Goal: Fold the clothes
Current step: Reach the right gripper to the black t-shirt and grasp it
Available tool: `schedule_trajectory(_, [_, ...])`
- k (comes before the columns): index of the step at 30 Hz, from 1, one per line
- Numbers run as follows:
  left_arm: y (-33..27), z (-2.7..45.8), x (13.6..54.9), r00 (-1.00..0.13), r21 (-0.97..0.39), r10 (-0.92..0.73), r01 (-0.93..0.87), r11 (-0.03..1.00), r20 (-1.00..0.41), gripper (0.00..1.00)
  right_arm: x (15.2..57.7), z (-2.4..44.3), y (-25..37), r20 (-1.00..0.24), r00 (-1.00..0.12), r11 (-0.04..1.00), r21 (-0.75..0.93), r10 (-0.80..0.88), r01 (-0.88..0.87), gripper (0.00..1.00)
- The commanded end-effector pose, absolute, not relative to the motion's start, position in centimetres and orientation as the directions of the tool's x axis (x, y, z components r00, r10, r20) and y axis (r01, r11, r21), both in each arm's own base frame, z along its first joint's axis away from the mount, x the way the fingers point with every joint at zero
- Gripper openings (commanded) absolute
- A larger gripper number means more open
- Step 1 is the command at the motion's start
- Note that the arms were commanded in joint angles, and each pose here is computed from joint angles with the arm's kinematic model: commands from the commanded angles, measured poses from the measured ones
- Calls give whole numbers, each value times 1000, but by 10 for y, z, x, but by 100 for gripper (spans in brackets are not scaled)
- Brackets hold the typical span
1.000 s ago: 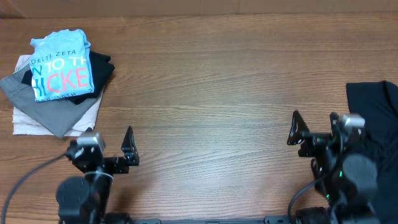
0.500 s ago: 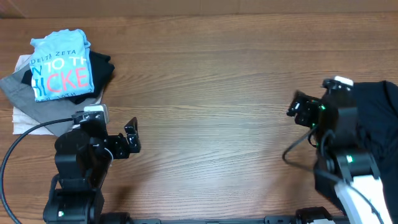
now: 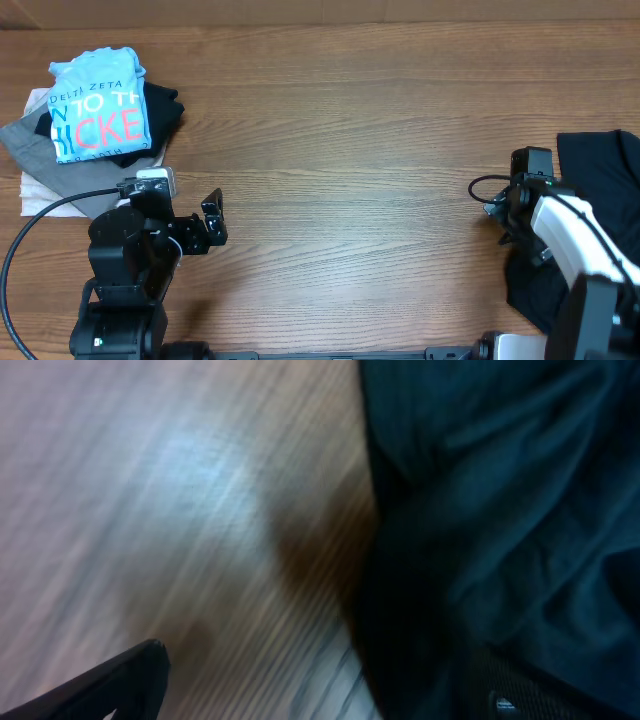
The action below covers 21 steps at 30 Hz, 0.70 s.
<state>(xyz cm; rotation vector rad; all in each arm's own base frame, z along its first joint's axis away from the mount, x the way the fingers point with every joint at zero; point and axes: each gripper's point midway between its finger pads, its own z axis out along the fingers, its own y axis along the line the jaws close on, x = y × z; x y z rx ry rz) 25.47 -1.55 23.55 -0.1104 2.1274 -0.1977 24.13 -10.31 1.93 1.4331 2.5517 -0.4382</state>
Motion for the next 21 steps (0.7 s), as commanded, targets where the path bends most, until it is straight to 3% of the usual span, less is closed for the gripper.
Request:
schedule_trajectory(1, [-20,249,255,-508,-201,-163,19,979,-846,100,233,4,-107,-260,-479,441,-192,839,877,99])
schedule_trajectory(4, [-20,250,255,-507,-201,-163,19,979,-846,100,229,-8,-111,-230,-459,419,-202,858,885,93])
schedule_trajectory(6, [-20,249,255,-508,-201,-163,19,979,-846,100,227,-13,-113,-211,-449,410,-203,868,889,72])
schedule_trajectory(8, [-20,249,255,-508,-200,-163,19,980,-846,100,227,-18,-110,-188,-450,415,-196,873,888,39])
schedule_trajectory(11, [-20,249,255,-508,-201,-163,19,979,-846,100,236,-22,-97,-128,-488,473,-130,863,871,4])
schedule_trajectory(16, [-19,250,255,-507,-200,-163,19,980,-846,100,292,-16,-20,0,-764,727,306,645,614,4])
schedule_trajectory(19, [-19,250,255,-507,-200,-163,19,980,-846,100,329,9,39,-77,-879,761,539,471,361,4])
schedule_trajectory(21, [-19,249,255,-507,-200,-163,19,980,-846,100,350,27,69,-153,-904,759,609,399,232,4])
